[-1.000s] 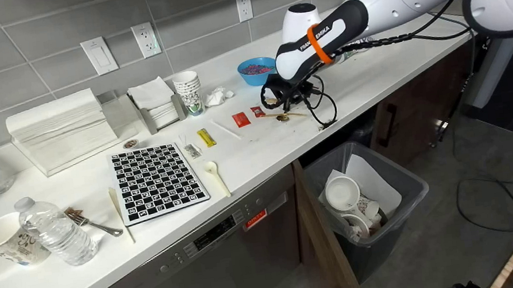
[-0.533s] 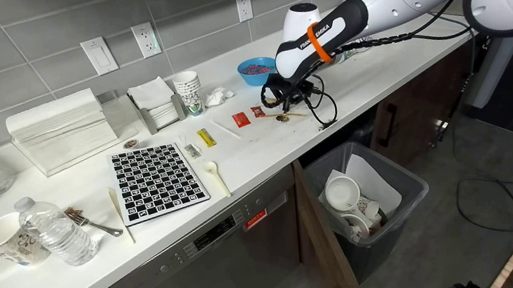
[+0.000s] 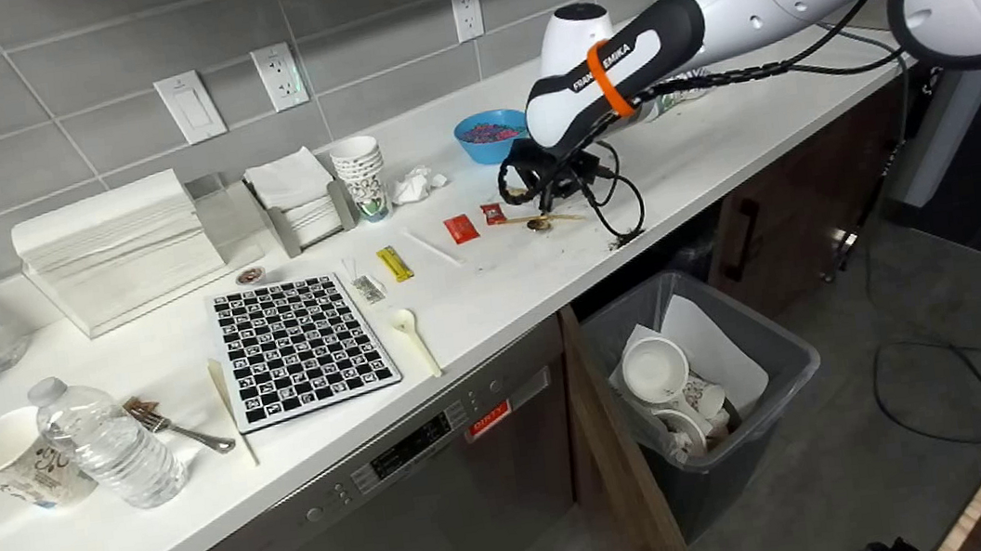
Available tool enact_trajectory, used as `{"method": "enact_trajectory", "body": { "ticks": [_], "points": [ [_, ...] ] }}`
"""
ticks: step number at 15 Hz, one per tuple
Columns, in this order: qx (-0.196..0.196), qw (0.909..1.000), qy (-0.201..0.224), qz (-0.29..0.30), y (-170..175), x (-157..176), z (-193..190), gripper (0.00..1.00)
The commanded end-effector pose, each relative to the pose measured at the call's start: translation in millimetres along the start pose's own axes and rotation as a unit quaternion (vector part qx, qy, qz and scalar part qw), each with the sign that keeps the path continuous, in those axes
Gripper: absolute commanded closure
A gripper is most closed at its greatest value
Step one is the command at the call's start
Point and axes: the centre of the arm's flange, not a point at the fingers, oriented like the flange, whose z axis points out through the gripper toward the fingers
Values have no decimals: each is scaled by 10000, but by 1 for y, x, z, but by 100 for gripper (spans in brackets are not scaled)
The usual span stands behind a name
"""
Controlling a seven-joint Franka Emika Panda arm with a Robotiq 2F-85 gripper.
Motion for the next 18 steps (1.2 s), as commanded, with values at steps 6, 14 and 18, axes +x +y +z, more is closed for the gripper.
{"method": "enact_trajectory", "body": {
  "ticks": [6,14,18],
  "points": [
    [152,9999,-42,-69,0,0,-11,97],
    [198,9993,-130,-284,-8,-4,-1,97],
    [360,9983,-153,-433,-10,-9,5,97]
  ]
}}
